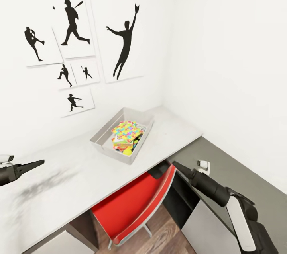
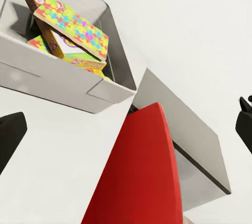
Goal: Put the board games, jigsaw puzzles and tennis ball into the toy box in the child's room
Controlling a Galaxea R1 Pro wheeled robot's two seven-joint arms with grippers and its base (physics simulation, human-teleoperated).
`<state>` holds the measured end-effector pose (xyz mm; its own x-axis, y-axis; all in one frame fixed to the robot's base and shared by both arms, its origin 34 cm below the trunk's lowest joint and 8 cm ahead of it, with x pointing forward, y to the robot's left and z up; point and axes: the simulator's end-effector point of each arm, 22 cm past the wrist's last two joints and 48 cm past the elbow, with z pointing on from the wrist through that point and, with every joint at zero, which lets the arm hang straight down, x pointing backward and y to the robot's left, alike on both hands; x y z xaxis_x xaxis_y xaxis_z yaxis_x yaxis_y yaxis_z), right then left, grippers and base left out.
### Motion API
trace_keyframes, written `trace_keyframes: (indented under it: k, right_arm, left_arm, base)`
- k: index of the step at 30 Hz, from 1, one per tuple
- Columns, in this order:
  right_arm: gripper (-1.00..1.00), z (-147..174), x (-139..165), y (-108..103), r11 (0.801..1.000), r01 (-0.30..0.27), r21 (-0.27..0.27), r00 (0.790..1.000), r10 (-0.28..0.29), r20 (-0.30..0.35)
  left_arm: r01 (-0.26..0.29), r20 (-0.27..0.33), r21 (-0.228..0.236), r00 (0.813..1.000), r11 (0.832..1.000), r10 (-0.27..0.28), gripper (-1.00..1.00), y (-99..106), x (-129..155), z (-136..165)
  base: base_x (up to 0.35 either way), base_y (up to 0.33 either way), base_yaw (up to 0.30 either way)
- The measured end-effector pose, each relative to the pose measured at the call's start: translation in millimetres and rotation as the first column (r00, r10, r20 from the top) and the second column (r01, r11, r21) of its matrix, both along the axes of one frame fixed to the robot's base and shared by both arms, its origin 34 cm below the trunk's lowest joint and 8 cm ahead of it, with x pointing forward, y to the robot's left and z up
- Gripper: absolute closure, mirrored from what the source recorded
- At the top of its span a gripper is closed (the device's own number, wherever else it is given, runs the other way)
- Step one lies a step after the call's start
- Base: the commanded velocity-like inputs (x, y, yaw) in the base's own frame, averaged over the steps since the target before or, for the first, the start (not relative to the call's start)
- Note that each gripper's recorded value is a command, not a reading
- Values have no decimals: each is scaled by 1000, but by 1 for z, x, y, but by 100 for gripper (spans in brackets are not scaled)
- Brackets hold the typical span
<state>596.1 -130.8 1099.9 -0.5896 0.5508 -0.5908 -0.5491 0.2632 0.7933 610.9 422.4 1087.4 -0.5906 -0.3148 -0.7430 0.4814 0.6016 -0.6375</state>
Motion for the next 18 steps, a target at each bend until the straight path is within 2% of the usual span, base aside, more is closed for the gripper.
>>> trace_keyframes:
  k: [7, 18]
  right_arm:
    - [-100, 4, -5, -3, 1000, 1, 5, 1000, -1, 25]
    - [-100, 4, -6, -4, 1000, 4, 2, 1000, -4, 25]
  left_arm:
    - [-4, 11, 0, 1000, 1000, 4, -100, 1, -1, 5]
    - [-5, 12, 0, 1000, 1000, 5, -100, 2, -2, 6]
  base:
    - [0, 0, -52]
    - [0, 0, -4]
